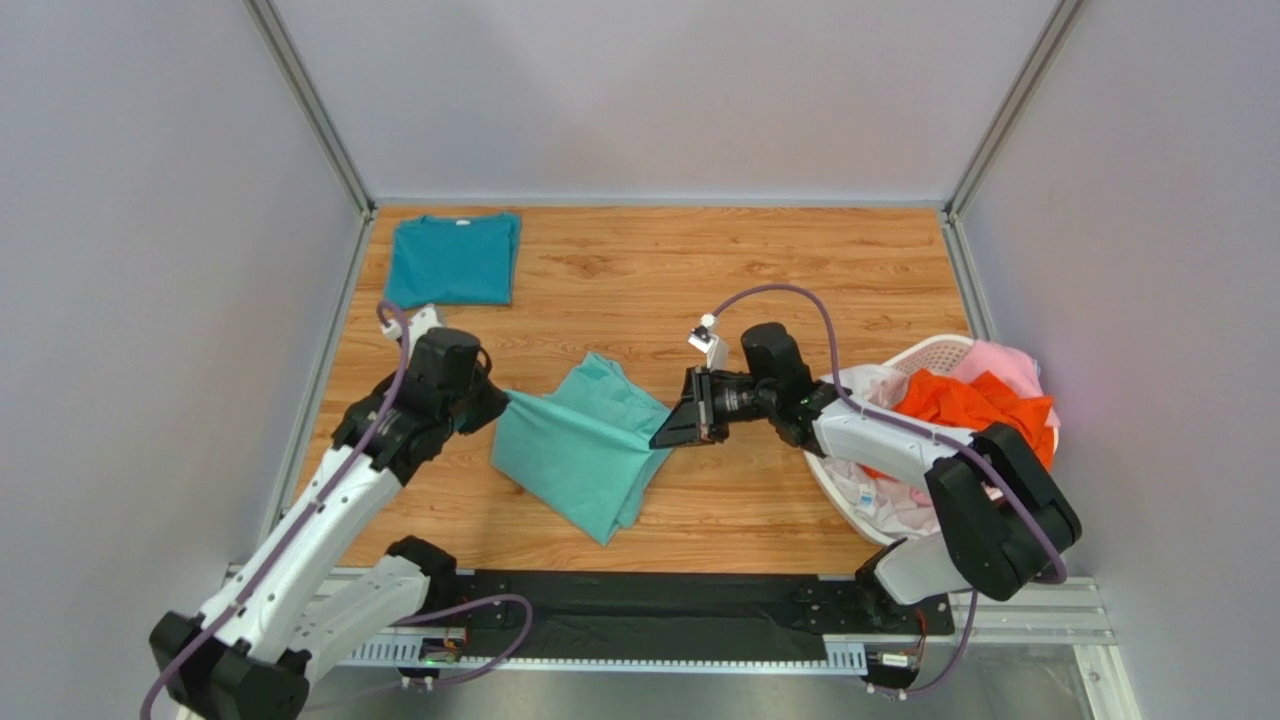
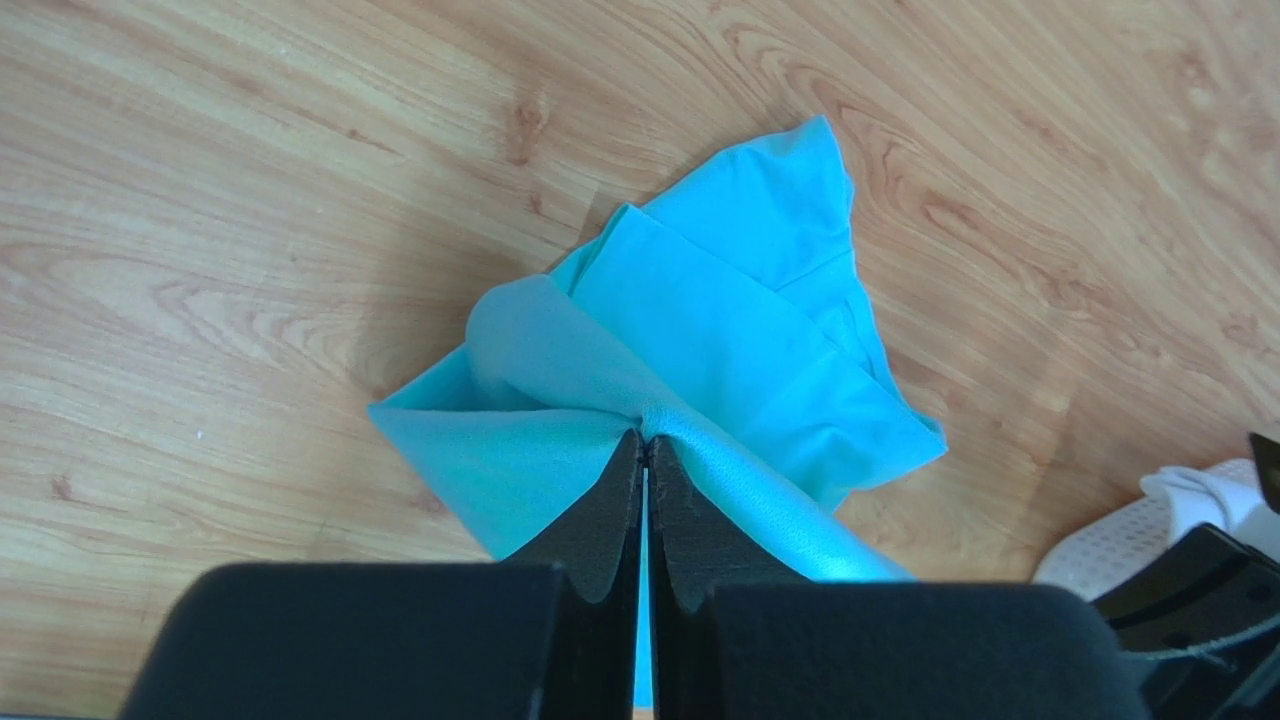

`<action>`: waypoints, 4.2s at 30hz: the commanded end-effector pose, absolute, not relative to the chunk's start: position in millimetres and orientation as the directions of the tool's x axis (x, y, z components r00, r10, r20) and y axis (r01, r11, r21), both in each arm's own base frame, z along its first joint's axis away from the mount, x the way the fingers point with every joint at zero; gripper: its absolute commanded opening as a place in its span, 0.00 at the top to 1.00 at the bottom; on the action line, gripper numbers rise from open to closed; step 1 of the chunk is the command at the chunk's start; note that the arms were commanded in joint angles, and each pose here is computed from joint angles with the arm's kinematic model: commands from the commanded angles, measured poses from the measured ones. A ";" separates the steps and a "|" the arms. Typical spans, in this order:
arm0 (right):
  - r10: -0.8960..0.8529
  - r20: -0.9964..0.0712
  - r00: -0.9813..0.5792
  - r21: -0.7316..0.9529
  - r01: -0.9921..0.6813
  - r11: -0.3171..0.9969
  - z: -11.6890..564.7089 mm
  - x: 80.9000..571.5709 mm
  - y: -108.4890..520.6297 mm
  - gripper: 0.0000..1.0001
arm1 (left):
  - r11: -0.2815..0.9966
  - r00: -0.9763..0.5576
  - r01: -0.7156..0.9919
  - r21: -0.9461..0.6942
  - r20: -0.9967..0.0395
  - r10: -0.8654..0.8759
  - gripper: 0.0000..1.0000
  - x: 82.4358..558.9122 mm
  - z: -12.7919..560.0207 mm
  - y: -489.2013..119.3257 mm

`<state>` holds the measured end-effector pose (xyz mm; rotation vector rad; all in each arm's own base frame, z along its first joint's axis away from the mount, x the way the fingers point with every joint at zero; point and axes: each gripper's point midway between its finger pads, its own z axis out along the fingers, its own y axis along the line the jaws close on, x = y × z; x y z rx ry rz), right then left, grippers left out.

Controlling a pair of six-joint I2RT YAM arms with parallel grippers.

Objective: Fold and stack the t-shirts
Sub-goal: Fold the tshirt

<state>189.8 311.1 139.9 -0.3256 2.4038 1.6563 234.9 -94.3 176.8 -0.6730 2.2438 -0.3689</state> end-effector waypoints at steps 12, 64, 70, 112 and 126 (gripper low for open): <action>0.136 -0.406 -0.903 0.685 -0.202 0.700 85.2 302.7 260.3 1.00 | 0.864 -0.610 -0.355 -0.357 -0.612 -0.503 0.95 355.9 161.0 -135.5; 0.091 -0.491 -0.867 0.321 -0.083 0.944 72.7 317.0 195.0 1.00 | 0.918 -0.682 -0.067 -0.390 -0.654 -0.328 1.00 321.6 172.9 -208.1; 0.158 -0.417 -0.895 0.139 0.110 0.984 17.2 333.3 166.0 1.00 | 0.947 -0.722 -0.039 -0.319 -0.646 -0.247 1.00 350.2 164.3 -227.5; 0.035 -0.592 -0.805 0.159 -0.074 0.985 123.5 392.6 191.6 0.52 | 0.969 -0.701 -0.009 -0.247 -0.690 -0.182 0.00 454.7 157.2 -205.9; -0.099 -0.556 -0.825 0.524 -0.441 0.729 136.7 310.1 334.5 0.00 | 0.916 -0.788 0.018 -0.402 -0.569 -0.234 0.00 364.2 120.9 -203.3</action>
